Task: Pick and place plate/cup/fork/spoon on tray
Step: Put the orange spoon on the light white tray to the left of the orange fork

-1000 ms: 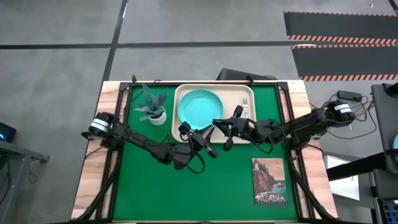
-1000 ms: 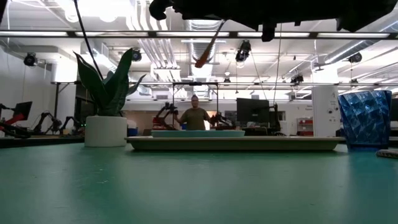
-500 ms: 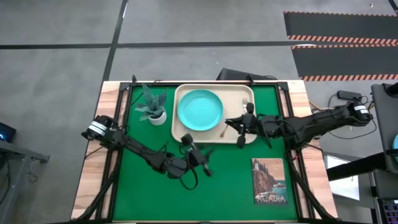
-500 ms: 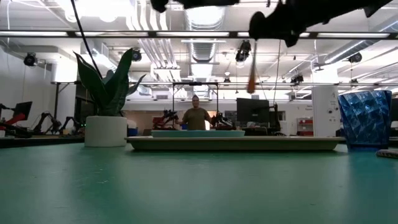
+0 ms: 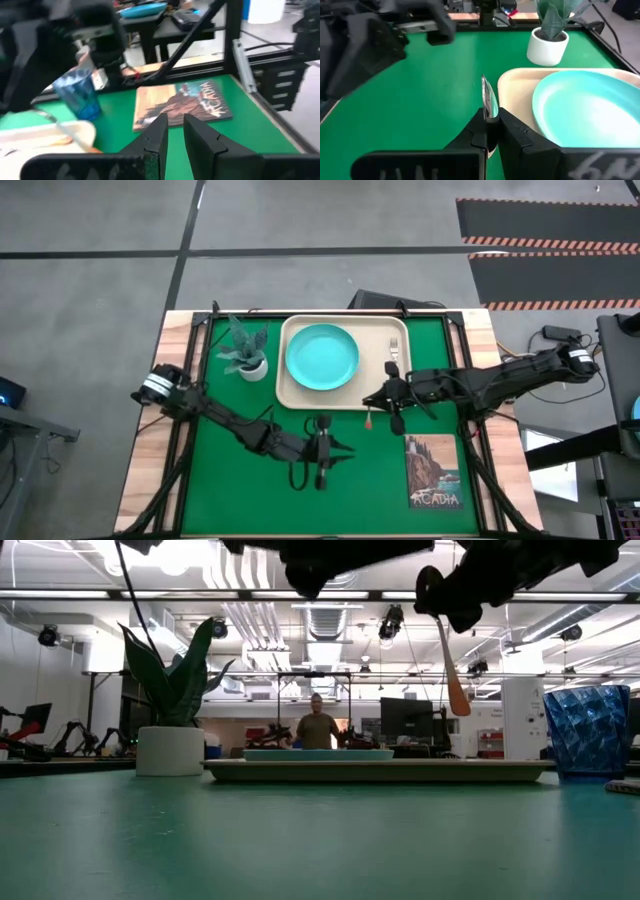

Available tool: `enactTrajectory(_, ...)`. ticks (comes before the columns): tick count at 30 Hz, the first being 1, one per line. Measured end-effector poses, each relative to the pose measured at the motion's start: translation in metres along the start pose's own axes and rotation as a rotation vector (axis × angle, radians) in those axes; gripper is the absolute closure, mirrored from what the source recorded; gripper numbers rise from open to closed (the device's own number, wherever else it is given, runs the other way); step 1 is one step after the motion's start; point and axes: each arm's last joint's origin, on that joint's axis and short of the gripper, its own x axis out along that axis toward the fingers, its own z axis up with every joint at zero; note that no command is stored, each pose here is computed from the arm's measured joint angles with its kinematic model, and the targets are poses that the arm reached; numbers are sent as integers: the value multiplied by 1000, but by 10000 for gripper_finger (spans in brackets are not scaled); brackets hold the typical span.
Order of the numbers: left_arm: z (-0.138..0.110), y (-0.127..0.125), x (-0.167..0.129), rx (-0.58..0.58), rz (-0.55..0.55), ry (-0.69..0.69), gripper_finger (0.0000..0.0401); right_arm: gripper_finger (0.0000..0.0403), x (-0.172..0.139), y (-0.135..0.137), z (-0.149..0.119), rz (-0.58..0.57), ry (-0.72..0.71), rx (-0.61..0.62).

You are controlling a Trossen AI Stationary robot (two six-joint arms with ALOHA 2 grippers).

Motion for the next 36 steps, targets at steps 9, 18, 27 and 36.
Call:
enactTrajectory(9,-12,20,3,-144,53,25,355,390,11,2,6,19,21,-3)
enactTrajectory(18,-16,30,5,-207,80,37,354,390,22,2,10,19,39,-28)
enactTrajectory(27,-17,31,5,-214,82,37,286,390,20,3,11,20,28,-40)
enactTrajectory(36,-19,32,5,-206,86,42,249,390,19,3,12,22,19,-40)
